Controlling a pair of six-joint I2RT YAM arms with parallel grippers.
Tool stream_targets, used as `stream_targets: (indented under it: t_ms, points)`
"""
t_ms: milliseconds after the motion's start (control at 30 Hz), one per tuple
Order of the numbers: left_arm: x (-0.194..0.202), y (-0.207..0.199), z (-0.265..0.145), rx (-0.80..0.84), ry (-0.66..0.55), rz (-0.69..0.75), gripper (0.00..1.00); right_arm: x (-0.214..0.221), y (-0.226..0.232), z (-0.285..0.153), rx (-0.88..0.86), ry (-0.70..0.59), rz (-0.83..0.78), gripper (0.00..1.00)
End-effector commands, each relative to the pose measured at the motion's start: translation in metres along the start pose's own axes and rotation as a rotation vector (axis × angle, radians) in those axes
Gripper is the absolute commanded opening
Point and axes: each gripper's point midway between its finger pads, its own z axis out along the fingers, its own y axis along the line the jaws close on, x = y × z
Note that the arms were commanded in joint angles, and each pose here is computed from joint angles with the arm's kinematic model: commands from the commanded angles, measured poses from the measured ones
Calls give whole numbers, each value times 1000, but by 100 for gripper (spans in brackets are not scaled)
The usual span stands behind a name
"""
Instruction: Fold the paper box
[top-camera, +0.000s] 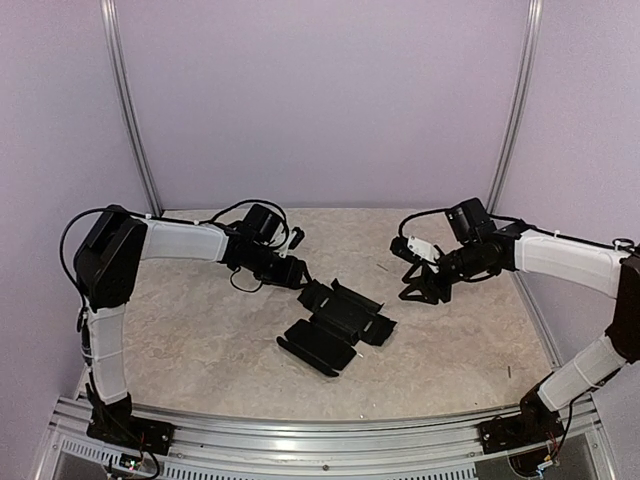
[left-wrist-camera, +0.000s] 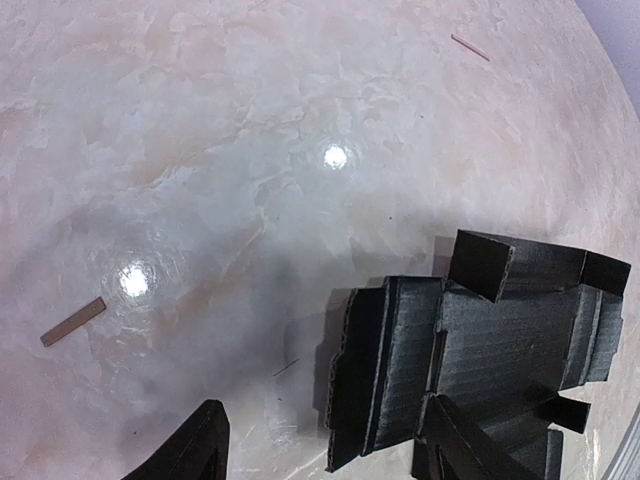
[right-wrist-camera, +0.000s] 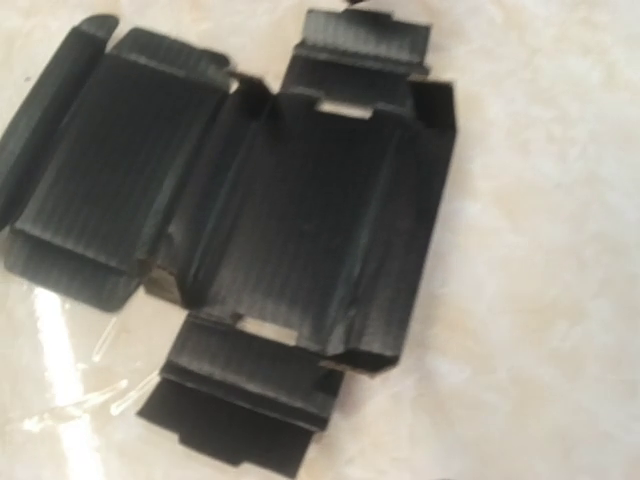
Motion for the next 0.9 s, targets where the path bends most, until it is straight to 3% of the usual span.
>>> stream_targets:
  t_ms: [0, 167, 300, 500, 633, 867]
  points:
    - [-4, 2, 6, 65, 10, -18, 66, 10, 5, 11, -46, 3, 28, 45]
    - [6, -3, 15, 173, 53, -40, 61, 10, -7, 29, -67, 23, 47, 46]
    - [17, -10, 21, 232, 89, -50, 51, 7, -24, 55, -115, 51, 96, 46]
    - [27, -11, 27, 255, 110, -57, 23, 6, -41, 96, -222, 102, 183, 51]
    - [29, -14, 25, 259, 81, -30, 11, 8, -44, 112, -279, 116, 212, 51]
    - [26, -25, 14, 257, 20, 30, 5, 9, -39, 123, -352, 115, 246, 48]
